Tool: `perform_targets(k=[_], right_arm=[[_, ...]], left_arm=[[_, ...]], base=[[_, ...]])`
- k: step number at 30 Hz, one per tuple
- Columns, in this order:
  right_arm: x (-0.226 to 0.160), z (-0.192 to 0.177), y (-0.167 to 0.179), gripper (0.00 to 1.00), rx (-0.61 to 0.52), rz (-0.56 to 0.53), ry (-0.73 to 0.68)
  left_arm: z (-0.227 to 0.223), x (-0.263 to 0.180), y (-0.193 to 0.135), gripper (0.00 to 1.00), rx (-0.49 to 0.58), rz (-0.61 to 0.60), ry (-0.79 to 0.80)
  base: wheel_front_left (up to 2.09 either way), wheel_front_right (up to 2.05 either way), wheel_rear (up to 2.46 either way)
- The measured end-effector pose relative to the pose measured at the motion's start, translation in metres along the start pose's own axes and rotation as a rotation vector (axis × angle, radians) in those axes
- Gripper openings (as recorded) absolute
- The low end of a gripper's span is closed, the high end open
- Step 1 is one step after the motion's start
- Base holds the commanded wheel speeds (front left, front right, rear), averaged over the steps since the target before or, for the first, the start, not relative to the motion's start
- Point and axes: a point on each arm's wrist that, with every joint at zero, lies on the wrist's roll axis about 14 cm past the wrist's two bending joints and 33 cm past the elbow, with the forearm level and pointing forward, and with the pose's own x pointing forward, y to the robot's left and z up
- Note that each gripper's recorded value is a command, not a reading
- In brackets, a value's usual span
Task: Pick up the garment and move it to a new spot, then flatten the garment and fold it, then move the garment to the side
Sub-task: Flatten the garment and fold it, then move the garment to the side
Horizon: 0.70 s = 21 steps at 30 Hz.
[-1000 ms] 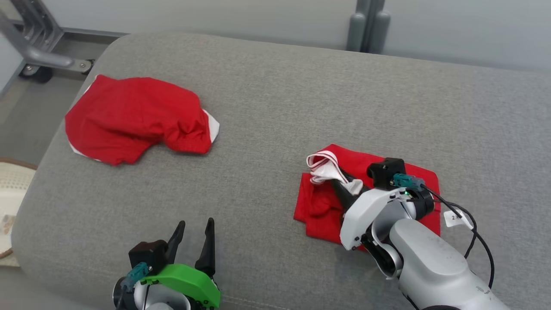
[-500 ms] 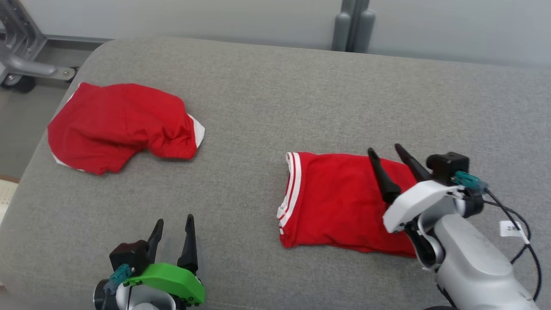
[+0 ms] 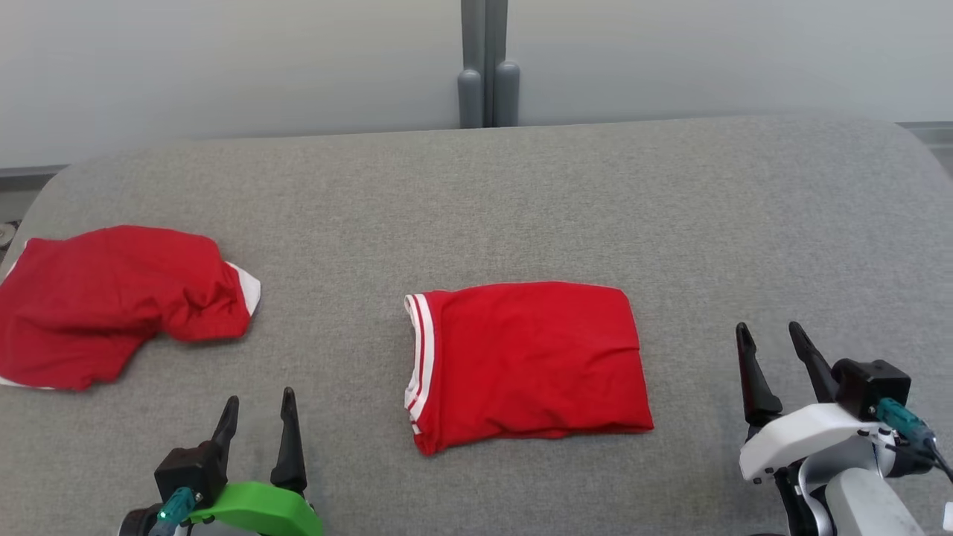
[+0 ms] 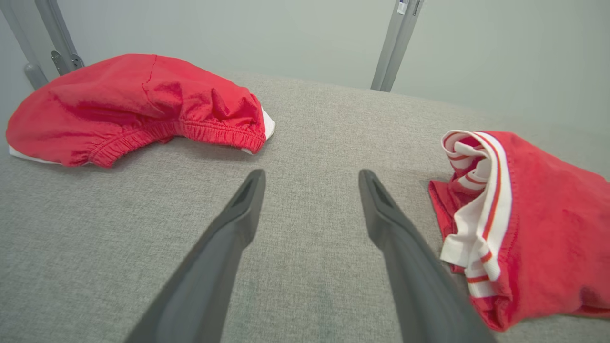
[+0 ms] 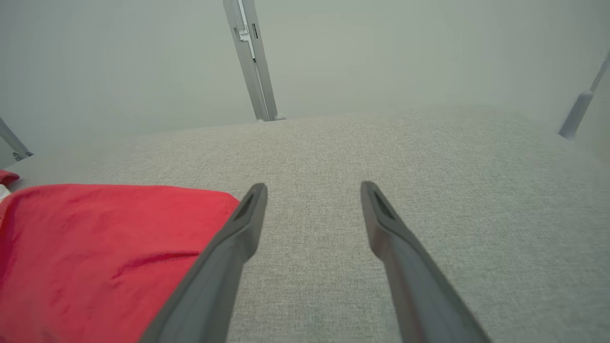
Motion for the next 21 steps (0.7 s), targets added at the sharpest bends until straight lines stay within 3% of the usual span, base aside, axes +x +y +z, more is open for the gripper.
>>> perform_targets(k=[9,21], right_arm=[[-0.031,0.012,-0.007,1.0,0.023,-0.06,-0.057],[-0.031,0.005,0.005,1.0,0.043,-0.034,-0.042]], left_arm=[[0.005,-0.007,-0.007,1.0,0.017,-0.031,-0.021],[0.004,-0.01,-0.005,1.0,0.039,-0.034,-0.02]], base=[[0.0,0.0,0.0],[0.0,0.0,0.0]])
